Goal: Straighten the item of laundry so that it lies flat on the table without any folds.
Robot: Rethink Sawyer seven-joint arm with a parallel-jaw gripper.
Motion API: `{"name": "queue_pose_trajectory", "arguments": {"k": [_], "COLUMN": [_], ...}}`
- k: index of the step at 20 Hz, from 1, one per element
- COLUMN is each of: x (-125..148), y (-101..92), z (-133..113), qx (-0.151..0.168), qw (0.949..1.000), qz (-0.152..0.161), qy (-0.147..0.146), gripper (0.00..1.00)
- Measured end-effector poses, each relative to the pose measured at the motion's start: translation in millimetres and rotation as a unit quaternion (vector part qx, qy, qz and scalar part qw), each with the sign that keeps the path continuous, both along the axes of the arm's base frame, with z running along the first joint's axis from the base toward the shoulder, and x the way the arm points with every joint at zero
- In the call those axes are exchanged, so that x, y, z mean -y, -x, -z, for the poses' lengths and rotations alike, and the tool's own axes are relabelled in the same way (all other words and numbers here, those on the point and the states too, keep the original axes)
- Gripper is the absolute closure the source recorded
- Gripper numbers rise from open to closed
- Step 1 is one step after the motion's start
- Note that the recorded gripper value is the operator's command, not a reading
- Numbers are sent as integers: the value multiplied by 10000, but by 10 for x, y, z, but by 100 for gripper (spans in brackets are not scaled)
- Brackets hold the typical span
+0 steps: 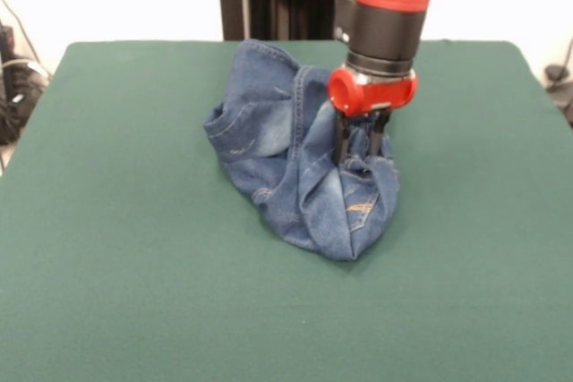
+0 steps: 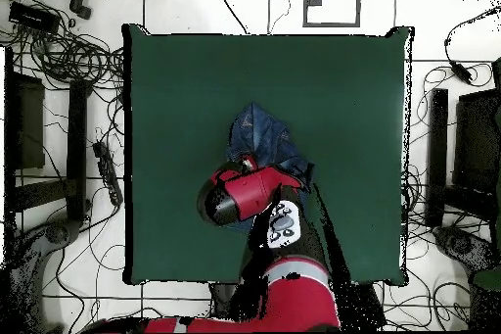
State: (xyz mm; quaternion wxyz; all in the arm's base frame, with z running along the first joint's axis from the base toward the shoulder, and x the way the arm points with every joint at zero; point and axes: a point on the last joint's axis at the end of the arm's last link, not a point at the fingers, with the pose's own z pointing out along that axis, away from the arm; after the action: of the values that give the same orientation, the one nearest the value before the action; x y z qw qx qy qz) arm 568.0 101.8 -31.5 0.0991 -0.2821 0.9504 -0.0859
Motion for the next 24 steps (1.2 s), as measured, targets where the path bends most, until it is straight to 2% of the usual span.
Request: {"name": "queue_pose_trajectory", "arguments": {"k": [3,4,24], "x": [11,-12,-69], "y": [-28,-32,-36], "z": [20,33,11], "qx": [3,-5,-7], "qw": [10000,9999,9997], "qz": [36,42,60], "qy": [-50,-101,-226], "gripper": [0,100,100]}}
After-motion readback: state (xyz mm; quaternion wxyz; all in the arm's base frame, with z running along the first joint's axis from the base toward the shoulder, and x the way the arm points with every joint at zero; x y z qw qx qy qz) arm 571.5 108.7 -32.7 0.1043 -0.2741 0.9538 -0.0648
